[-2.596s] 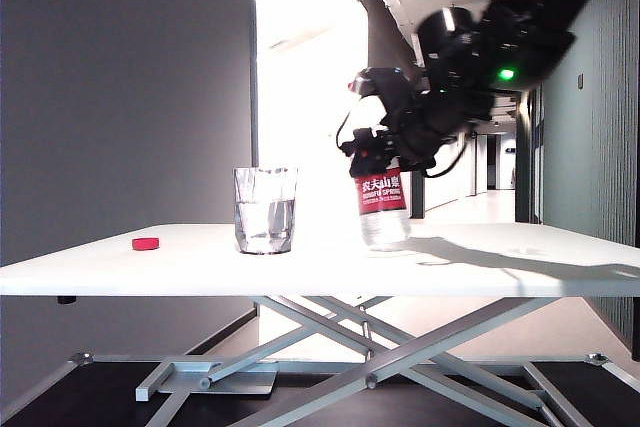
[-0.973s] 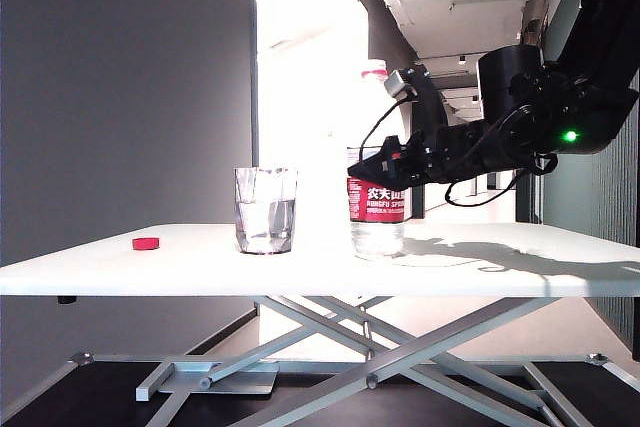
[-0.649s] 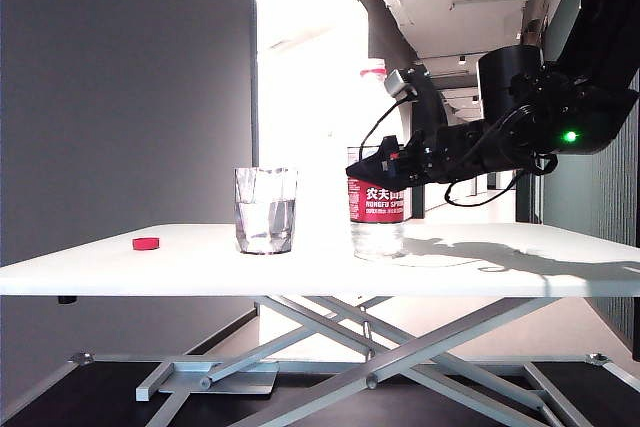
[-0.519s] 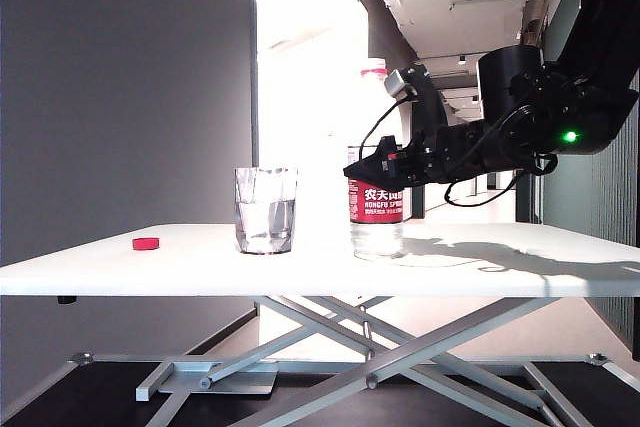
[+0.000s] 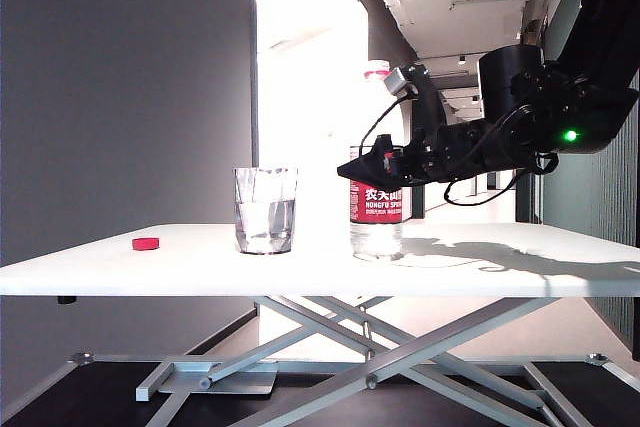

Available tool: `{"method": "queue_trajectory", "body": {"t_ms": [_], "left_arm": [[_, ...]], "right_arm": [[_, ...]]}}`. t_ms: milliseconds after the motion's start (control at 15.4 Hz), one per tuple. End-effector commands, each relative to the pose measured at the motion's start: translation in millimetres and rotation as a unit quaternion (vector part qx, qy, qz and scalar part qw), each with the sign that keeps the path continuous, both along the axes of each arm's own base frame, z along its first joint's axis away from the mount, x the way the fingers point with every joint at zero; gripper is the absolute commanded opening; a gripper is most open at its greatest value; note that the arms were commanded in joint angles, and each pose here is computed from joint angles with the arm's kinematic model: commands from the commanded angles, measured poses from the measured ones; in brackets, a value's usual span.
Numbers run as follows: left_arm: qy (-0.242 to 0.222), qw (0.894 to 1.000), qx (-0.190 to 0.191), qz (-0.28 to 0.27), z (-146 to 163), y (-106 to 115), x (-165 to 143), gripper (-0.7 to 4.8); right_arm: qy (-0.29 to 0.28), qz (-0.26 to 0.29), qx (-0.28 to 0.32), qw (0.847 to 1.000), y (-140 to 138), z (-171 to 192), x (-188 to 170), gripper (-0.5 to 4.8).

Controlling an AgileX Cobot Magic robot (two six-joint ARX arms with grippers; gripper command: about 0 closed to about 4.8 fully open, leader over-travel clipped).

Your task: Pick up the mineral water bottle on the table and pour water into the mug until it's half full.

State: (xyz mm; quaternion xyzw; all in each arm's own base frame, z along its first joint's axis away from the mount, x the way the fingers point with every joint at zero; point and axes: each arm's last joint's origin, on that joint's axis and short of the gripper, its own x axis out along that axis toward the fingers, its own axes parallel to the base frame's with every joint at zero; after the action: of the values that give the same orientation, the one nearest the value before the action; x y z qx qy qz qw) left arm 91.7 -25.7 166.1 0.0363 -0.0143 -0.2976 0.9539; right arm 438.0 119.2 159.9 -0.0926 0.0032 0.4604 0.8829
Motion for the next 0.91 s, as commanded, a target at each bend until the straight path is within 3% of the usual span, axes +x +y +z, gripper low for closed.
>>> {"method": "queue_trajectory", "body": {"t_ms": [65, 584, 909], "left_arm": [[-0.003, 1.000, 0.001, -0.003, 1, 0, 0, -0.06], [0.006, 1.000, 0.004, -0.003, -1, 0, 0, -0.06], [0.008, 1.000, 0.012, -0.003, -2, 0, 0, -0.06]], "right_arm": [[-0.006, 0.009, 0.005, 1.000, -5, 4, 1, 4.79], [0.033, 0.054, 0.020, 0.998, -41, 0, 4, 4.79], [0.055, 0.051, 0.024, 0.997, -64, -2, 6, 4.79]]}}
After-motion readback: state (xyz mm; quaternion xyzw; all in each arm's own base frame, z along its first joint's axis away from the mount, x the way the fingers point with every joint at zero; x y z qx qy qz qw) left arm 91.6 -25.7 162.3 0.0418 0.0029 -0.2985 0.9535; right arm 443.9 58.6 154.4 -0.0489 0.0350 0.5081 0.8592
